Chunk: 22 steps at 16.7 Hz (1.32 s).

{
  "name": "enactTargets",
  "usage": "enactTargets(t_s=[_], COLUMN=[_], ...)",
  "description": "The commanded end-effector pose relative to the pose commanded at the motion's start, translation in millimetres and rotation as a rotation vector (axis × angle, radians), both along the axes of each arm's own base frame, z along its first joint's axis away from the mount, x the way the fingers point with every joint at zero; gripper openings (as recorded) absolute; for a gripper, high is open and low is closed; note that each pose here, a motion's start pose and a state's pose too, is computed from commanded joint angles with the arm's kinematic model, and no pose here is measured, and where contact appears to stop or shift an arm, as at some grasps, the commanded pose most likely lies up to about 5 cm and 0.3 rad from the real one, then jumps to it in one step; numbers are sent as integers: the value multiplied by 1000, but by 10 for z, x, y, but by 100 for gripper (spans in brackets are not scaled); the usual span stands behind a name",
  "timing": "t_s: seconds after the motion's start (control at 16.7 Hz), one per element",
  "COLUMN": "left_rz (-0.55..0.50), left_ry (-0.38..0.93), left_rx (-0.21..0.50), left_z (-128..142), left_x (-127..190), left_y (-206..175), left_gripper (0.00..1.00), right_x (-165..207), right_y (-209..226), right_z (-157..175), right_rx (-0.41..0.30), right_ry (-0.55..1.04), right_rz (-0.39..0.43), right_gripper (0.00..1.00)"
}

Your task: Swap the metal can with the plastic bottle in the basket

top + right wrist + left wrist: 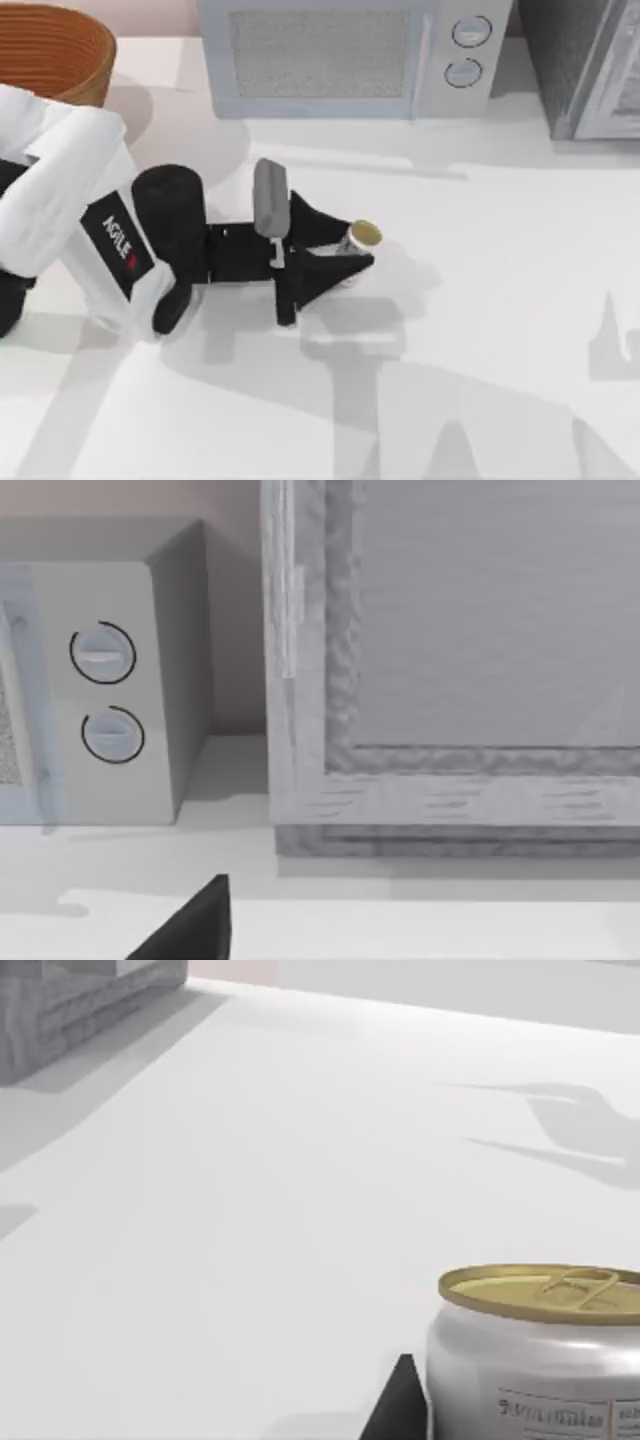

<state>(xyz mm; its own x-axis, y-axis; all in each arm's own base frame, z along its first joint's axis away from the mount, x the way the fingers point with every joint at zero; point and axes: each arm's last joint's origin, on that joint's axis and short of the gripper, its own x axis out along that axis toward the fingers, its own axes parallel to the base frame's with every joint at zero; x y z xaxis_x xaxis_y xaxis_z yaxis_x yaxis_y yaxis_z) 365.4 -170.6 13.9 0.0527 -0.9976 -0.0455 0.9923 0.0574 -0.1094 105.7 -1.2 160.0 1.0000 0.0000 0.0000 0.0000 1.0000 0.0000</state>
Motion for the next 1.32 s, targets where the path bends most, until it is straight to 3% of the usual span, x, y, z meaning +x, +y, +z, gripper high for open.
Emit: enactTargets(t_s=[0.3, 0.72, 1.32], left_rz=[-73, -75, -75], left_ry=[-103, -110, -110], left_rx=[-41, -44, -44], left_z=[32, 41, 41], left_x=[84, 91, 91], left_y=[-123, -128, -128], left_gripper=[0, 0, 75], right_x=[0, 0, 0], right_y=[0, 0, 0], right_z=[0, 0, 0], right_rx=[0, 0, 0], right_ry=[0, 0, 0], right_rz=[0, 0, 0], right_gripper=[100, 100, 100])
